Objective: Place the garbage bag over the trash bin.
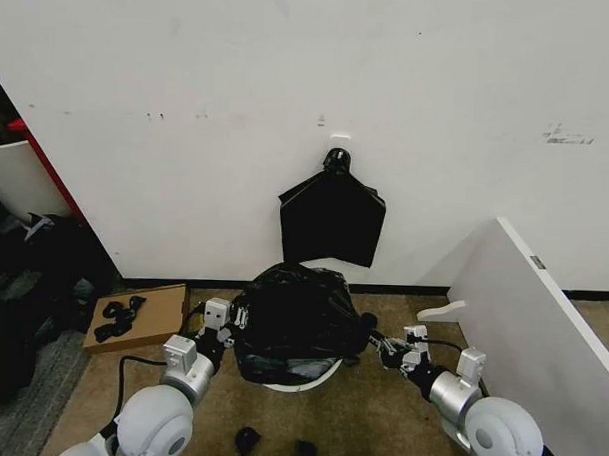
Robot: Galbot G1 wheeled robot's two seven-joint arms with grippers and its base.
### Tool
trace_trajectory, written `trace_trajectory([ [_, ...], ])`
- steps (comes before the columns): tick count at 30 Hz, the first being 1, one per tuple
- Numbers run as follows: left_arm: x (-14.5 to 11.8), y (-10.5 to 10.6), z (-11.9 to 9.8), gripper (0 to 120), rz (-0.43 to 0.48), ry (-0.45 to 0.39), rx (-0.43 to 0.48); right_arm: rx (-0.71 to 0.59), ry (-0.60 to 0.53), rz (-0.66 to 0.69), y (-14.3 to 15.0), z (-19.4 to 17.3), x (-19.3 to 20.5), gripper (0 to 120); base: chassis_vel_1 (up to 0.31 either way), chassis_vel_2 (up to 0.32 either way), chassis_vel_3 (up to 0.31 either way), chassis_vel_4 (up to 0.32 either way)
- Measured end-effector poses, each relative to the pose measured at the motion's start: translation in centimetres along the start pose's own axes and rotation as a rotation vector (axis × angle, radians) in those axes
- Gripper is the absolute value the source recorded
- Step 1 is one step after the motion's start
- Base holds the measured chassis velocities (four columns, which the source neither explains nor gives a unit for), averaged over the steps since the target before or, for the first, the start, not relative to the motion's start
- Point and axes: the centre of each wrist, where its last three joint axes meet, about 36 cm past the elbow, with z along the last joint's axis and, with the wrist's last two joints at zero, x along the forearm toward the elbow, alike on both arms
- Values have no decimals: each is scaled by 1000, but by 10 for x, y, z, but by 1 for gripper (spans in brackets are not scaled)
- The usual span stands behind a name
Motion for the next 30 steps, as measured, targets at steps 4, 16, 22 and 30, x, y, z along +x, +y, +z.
trace_trajectory([
  [4,0,0,-1,4,-2,-4,7,13,7,16,-4,3,-1,0,0,0,0,0],
  [16,-3,-5,-4,4,-38,-10,76,66,76,-4,-1,39,-6,0,0,0,0,0],
  [22,-3,-5,-4,4,-57,5,75,67,13,-5,6,30,3,5,0,0,0,0],
  [30,-7,-4,-4,4,-85,44,112,27,-60,16,2,12,21,33,0,0,0,0],
])
